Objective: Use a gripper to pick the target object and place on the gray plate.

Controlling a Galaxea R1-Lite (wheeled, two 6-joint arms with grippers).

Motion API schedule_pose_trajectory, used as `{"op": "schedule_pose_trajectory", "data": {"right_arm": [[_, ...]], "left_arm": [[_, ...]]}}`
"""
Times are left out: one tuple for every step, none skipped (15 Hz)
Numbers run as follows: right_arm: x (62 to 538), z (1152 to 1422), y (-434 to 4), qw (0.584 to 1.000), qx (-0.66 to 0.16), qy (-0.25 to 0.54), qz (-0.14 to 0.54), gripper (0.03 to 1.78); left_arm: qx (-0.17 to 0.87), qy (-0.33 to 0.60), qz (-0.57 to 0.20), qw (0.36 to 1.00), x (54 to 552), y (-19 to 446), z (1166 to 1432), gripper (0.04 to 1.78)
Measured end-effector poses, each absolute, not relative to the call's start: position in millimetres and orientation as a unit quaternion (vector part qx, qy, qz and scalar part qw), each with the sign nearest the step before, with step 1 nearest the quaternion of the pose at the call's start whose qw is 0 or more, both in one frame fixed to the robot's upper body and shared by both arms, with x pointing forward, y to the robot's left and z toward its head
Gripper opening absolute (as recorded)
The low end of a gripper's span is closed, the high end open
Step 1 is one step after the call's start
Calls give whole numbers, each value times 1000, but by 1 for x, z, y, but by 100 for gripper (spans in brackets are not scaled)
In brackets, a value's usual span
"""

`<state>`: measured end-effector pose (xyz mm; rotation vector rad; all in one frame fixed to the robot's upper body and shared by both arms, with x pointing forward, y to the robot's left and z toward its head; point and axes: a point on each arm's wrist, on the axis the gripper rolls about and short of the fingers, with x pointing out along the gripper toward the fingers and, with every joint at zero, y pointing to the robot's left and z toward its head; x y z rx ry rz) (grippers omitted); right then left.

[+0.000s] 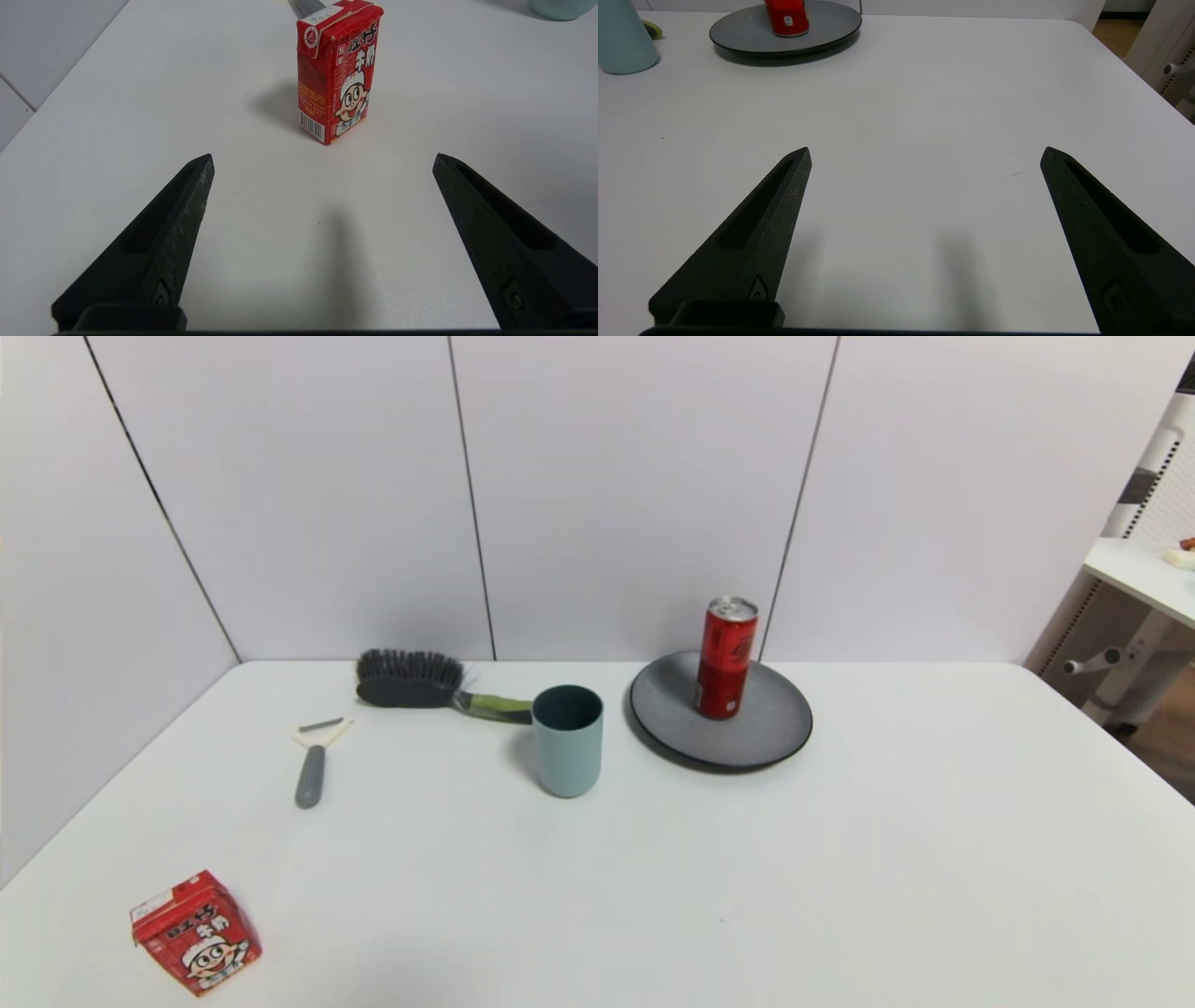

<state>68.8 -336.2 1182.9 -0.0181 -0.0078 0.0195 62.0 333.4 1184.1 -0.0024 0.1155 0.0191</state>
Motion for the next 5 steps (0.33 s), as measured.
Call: {"op": "schedule_pose_trajectory", "data": {"right_arm": [[69, 1183, -336, 1000, -6, -4, 9, 169], [69, 1183, -336, 1000, -4, -4, 8, 169], [69, 1183, -336, 1000, -3, -4, 7, 169], [69, 1183, -336, 1000, -2, -4, 7, 169], [69, 1183, -336, 1000, -1, -4, 7, 169]], "left_arm": [[-1, 58, 10, 998, 62, 333, 1184, 169], [-1, 58, 10, 998, 62, 333, 1184, 169], [-1, 58, 10, 998, 62, 333, 1184, 169], [-1, 58, 10, 998, 62, 333, 1184, 169], [-1, 58, 10, 998, 62, 333, 1184, 169]]}}
